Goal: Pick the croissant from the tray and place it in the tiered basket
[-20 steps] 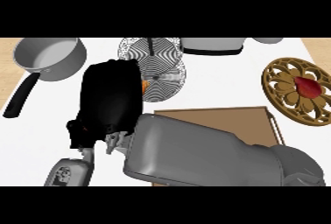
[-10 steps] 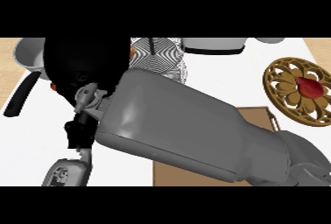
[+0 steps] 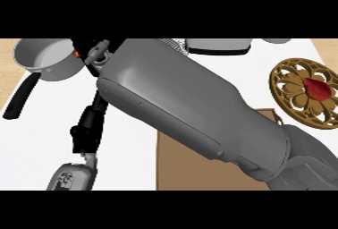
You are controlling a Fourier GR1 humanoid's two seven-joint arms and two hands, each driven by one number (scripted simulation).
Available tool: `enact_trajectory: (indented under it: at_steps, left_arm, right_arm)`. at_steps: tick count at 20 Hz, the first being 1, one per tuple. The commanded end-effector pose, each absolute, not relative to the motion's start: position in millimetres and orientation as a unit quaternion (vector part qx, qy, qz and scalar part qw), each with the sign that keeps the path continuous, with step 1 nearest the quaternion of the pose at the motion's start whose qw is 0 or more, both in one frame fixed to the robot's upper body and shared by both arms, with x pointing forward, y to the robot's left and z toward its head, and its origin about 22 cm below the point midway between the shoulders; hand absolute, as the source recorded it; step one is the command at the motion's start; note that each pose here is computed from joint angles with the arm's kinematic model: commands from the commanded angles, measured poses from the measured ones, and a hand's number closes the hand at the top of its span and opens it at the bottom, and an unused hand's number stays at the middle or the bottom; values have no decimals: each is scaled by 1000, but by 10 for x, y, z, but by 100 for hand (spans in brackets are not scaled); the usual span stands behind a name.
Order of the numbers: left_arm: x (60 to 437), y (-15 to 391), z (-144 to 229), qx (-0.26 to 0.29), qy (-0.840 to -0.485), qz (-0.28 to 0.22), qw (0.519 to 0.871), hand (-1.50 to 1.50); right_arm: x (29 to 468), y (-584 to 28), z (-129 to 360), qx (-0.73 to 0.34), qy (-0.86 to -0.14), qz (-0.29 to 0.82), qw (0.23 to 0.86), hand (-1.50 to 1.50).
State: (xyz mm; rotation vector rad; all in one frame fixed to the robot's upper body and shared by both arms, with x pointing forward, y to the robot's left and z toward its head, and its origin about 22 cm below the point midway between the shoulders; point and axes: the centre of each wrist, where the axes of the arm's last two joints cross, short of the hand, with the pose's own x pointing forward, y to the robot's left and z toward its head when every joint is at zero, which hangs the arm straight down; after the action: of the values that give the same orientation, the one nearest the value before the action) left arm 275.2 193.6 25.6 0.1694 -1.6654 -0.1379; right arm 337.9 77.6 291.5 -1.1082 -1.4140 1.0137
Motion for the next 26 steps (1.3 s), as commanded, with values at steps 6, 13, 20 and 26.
enact_trajectory:
  at_steps: [6,13,20,26]
  left_arm:
    - [2773,2104,289,81,-744,-55,661,0]
    - [2761,2064,335,74,-742,-59,663,0]
    - [2675,1857,291,69,-743,-63,662,0]
    - [2736,1935,152,79,-734,-54,672,0]
  right_arm:
    - [3866,590,2671,-513,-543,407,526,150]
    - [4087,347,2449,-459,-557,292,627,-150]
    - [4205,163,2242,-389,-596,263,652,-150]
    - [4195,88,2563,-363,-654,115,654,-150]
